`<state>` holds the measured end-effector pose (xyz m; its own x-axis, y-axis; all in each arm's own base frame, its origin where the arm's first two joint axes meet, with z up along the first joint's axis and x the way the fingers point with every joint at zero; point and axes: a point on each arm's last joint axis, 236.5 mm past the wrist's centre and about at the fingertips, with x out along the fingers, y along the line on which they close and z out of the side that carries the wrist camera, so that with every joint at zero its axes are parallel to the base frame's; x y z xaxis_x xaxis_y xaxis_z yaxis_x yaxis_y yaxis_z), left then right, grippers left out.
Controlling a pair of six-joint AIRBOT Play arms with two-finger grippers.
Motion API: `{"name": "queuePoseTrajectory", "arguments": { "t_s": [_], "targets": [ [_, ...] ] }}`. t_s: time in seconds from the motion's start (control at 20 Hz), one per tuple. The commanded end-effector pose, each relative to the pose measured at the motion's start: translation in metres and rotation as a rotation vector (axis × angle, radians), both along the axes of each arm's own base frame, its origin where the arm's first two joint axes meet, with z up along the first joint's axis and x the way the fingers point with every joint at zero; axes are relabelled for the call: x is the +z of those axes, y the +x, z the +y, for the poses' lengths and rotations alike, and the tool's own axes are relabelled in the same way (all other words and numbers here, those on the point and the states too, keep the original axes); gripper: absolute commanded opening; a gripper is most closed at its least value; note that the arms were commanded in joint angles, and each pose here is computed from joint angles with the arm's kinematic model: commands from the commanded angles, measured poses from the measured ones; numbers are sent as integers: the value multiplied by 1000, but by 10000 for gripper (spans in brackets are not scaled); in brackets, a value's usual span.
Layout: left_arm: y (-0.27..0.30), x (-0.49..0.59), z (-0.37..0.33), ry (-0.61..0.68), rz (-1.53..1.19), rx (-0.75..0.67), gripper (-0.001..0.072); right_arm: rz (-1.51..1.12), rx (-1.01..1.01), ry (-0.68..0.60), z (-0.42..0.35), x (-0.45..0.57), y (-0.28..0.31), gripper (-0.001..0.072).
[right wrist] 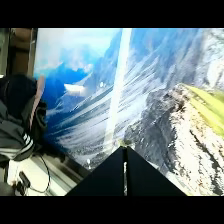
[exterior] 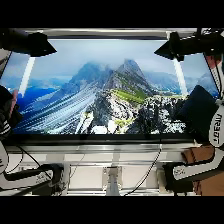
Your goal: Fold the clothes and pants, and hang the long-sleeved shirts on hangers.
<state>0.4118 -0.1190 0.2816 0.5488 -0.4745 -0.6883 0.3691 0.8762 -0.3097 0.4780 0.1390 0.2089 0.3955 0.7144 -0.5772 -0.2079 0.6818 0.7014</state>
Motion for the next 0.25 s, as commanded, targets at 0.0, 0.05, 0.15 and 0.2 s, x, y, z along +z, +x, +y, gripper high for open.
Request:
{"name": "queuePoseTrajectory", "arguments": {
  "t_s": [0.0, 0.05, 0.15, 0.2],
  "targets": [
    [-1, 0, 1, 2, 3, 0, 22, -4, 52, -4, 26, 0, -7, 16],
    [-1, -1, 1, 2, 3, -1, 22, -4, 56, -3, 28, 0, -8, 16],
    [-1, 0, 1, 2, 3, 0, 22, -4, 59, -4, 29, 0, -9, 16],
    [-1, 0, 1, 2, 3, 0, 22, -4, 59, -4, 29, 0, -9, 16]
  ]
}}
